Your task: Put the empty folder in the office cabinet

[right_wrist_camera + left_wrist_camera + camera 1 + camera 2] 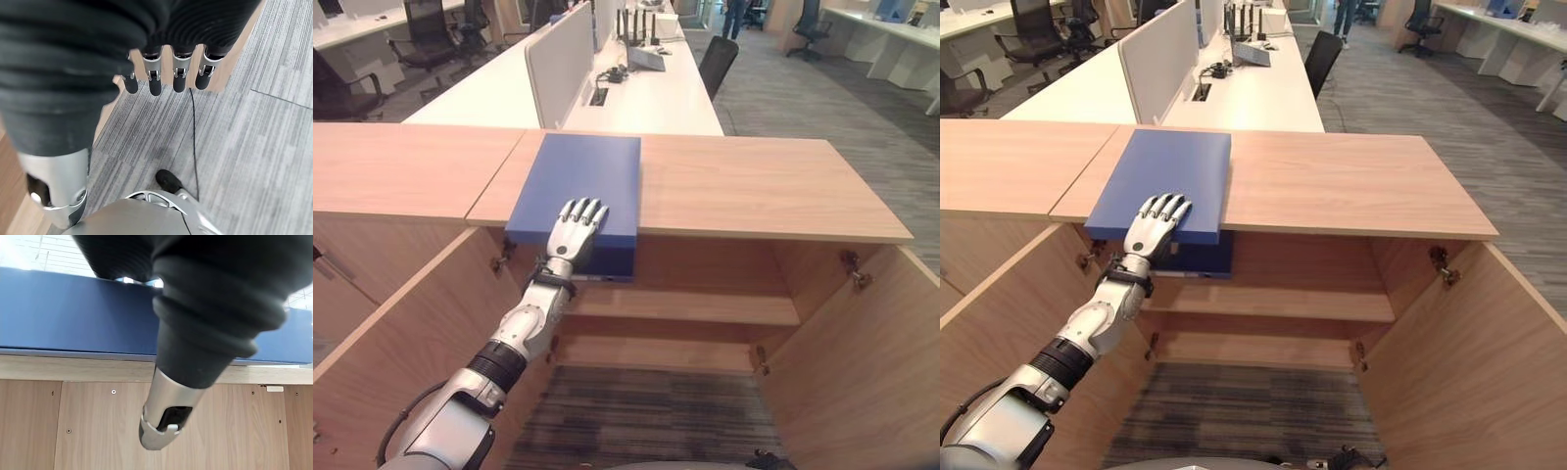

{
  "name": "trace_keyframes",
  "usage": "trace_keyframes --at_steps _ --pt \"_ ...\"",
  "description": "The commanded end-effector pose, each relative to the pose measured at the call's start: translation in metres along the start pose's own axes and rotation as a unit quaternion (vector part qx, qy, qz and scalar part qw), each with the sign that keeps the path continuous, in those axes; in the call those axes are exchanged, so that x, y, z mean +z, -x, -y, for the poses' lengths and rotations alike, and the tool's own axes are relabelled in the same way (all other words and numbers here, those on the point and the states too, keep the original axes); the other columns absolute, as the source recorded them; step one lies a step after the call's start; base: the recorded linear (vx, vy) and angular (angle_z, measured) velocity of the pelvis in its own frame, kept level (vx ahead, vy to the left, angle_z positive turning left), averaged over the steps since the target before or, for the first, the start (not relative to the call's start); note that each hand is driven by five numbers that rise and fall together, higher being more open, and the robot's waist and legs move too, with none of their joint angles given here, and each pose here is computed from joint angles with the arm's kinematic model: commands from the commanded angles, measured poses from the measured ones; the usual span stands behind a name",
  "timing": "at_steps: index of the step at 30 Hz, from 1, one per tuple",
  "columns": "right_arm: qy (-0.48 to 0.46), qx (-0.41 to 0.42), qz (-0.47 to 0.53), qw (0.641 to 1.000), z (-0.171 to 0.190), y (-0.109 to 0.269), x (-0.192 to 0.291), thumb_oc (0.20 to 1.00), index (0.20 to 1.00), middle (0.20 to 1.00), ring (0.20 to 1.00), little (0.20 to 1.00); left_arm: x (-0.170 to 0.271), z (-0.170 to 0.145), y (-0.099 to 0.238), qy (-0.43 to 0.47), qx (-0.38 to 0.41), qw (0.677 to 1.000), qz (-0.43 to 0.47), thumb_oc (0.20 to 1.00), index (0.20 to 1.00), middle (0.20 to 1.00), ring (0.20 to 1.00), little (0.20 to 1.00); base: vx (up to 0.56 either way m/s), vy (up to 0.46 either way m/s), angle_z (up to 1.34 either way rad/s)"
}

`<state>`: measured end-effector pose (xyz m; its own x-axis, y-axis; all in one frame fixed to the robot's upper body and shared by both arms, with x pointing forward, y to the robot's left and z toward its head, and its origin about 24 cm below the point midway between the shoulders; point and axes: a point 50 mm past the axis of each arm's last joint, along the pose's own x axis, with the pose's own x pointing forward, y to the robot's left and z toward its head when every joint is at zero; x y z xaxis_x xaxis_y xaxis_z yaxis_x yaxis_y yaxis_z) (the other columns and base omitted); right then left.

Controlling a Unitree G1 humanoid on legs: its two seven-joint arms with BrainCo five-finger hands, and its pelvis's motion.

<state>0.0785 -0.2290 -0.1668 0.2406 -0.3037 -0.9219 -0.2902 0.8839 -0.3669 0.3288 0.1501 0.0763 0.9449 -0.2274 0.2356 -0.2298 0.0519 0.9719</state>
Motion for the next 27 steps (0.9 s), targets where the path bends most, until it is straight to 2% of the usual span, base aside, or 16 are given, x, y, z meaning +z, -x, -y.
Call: trace_keyframes --at_steps 1,2,3,4,16,21,24,27 --pt "0.009 -0.014 -0.031 0.999 0.011 -0.001 -0.006 1.000 1.000 1.000 1.000 1.000 -0.023 0.013 0.001 -0.020 -0.051 0.997 -0.058 0.777 0.777 0.777 0.777 0.777 0.00 0.000 0.00" --pt "0.008 -0.014 -0.033 0.999 0.012 -0.001 -0.007 1.000 1.000 1.000 1.000 1.000 -0.024 0.014 0.003 -0.019 -0.052 0.997 -0.060 0.642 0.642 0.642 0.642 0.642 0.00 0.000 0.00" --pt "0.007 -0.014 -0.036 0.999 0.013 -0.001 -0.008 1.000 1.000 1.000 1.000 1.000 -0.026 0.015 0.004 -0.019 -0.051 0.996 -0.064 0.253 0.253 0.253 0.253 0.253 0.00 0.000 0.00" --pt "0.006 -0.015 -0.040 0.999 0.014 -0.001 -0.010 1.000 1.000 1.000 1.000 1.000 -0.027 0.015 0.005 -0.017 -0.049 0.996 -0.067 0.200 0.200 0.200 0.200 0.200 0.00 0.000 0.00" --pt "-0.024 -0.040 -0.055 0.997 0.037 -0.002 -0.014 1.000 1.000 1.000 1.000 1.000 -0.022 0.002 0.015 0.039 -0.001 0.998 -0.042 0.200 0.200 0.200 0.200 0.200 0.00 -0.003 0.01" --pt "-0.042 -0.052 -0.046 0.997 0.048 -0.003 -0.013 1.000 1.000 1.000 1.000 1.000 -0.017 -0.010 0.026 0.111 0.019 0.993 -0.023 0.200 0.200 0.200 0.200 0.200 0.00 -0.005 0.01" --pt "-0.057 -0.058 -0.037 0.996 0.053 -0.003 -0.013 1.000 1.000 1.000 1.000 1.000 -0.006 -0.022 0.042 0.192 0.017 0.981 0.012 0.200 0.200 0.200 0.200 0.200 0.00 -0.012 0.01" --pt "-0.059 -0.056 -0.021 0.996 0.052 -0.003 -0.008 1.000 1.000 1.000 1.000 1.000 -0.004 -0.034 0.054 0.214 0.015 0.976 0.038 0.200 0.200 0.200 0.200 0.200 0.00 -0.011 0.01"
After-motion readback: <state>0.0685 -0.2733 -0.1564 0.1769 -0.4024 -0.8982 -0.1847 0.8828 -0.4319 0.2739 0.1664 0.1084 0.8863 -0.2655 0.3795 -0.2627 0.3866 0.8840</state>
